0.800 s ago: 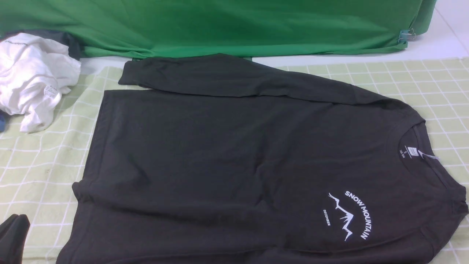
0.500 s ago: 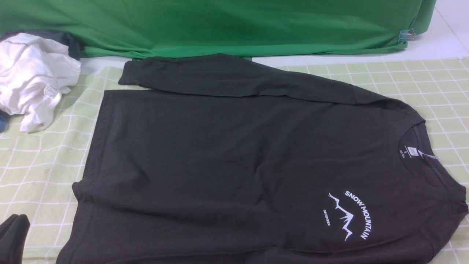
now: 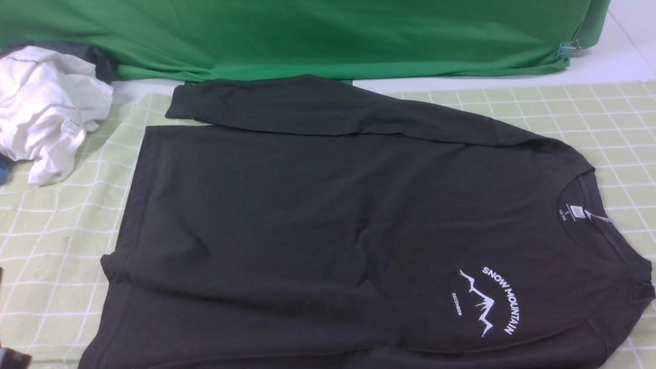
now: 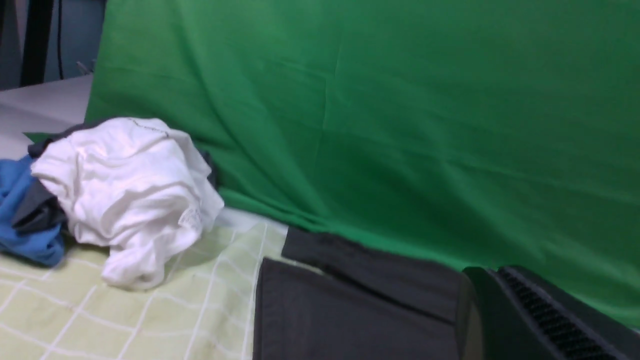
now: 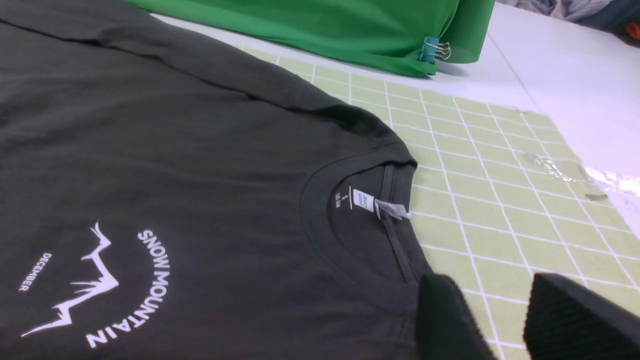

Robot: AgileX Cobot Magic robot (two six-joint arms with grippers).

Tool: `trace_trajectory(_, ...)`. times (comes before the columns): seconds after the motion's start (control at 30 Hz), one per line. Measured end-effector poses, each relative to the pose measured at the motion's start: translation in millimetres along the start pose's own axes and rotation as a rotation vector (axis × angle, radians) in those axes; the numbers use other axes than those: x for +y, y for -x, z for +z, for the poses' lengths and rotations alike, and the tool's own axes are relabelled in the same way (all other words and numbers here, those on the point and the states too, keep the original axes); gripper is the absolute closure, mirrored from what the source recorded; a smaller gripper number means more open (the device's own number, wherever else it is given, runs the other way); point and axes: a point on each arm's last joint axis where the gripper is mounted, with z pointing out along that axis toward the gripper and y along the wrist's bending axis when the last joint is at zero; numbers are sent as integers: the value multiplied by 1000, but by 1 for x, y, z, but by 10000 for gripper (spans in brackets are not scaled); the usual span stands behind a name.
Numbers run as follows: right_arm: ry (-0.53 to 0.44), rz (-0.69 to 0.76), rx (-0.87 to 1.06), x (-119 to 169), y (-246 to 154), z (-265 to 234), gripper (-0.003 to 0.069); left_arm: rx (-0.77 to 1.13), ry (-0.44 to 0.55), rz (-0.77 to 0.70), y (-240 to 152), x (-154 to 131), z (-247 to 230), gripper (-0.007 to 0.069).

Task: Fold a long-sleeved shirt over a green coffee tablecloth.
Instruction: 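Grasp the left edge of the dark T-shirt lying flat on the table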

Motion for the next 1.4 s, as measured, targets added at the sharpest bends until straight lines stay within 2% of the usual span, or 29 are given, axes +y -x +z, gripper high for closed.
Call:
trace_trajectory(0.27, 0, 0, 0, 0, 0, 0, 414, -163, 11, -45, 15, 2, -1, 612)
trace_trajectory(0.43, -11, 4, -43, -1, 4, 0, 414, -470, -13, -154, 42, 2, -10, 612)
trace_trajectory(0.5, -24, 38, -105, -2, 9, 0, 414, -506, -43, -159, 52, -3, -12, 612)
trace_trajectory(0.57, -39, 146, -210, -5, 18, -2, 414, -495, -76, -163, 68, -11, -13, 612)
trace_trajectory(0.63, -39, 279, -303, -7, 26, -4, 414, -421, -101, -165, 93, -24, -10, 612)
trace_trajectory(0.73, -30, 382, -364, -9, 31, -6, 414, -284, -105, -152, 113, -36, -3, 612)
trace_trajectory(0.83, -23, 445, -415, -10, 35, -8, 414, 75, -63, -92, 127, -50, 26, 612)
trace_trajectory(0.93, -21, 460, -425, -10, 36, -8, 414, 454, -14, 6, 108, -51, 59, 612)
trace_trajectory(0.97, -21, 461, -430, -10, 36, -8, 414, 497, -10, 18, 104, -50, 63, 612)
trace_trajectory(1.07, -8, 525, -465, -11, 39, -9, 414, 809, 17, 75, 72, -44, 87, 612)
trace_trajectory(1.17, 15, 600, -419, -11, 40, -10, 429, 1034, 27, 123, 44, -36, 102, 612)
trace_trajectory(1.27, 40, 594, -347, -12, 54, -15, 490, 1162, 35, 139, 26, -30, 112, 612)
trace_trajectory(1.33, 90, 509, -210, -14, 84, -23, 596, 1278, 50, 148, 6, -24, 118, 612)
trace_trajectory(1.4, 114, 468, -133, -14, 95, -22, 629, 1313, 57, 144, 1, -22, 120, 612)
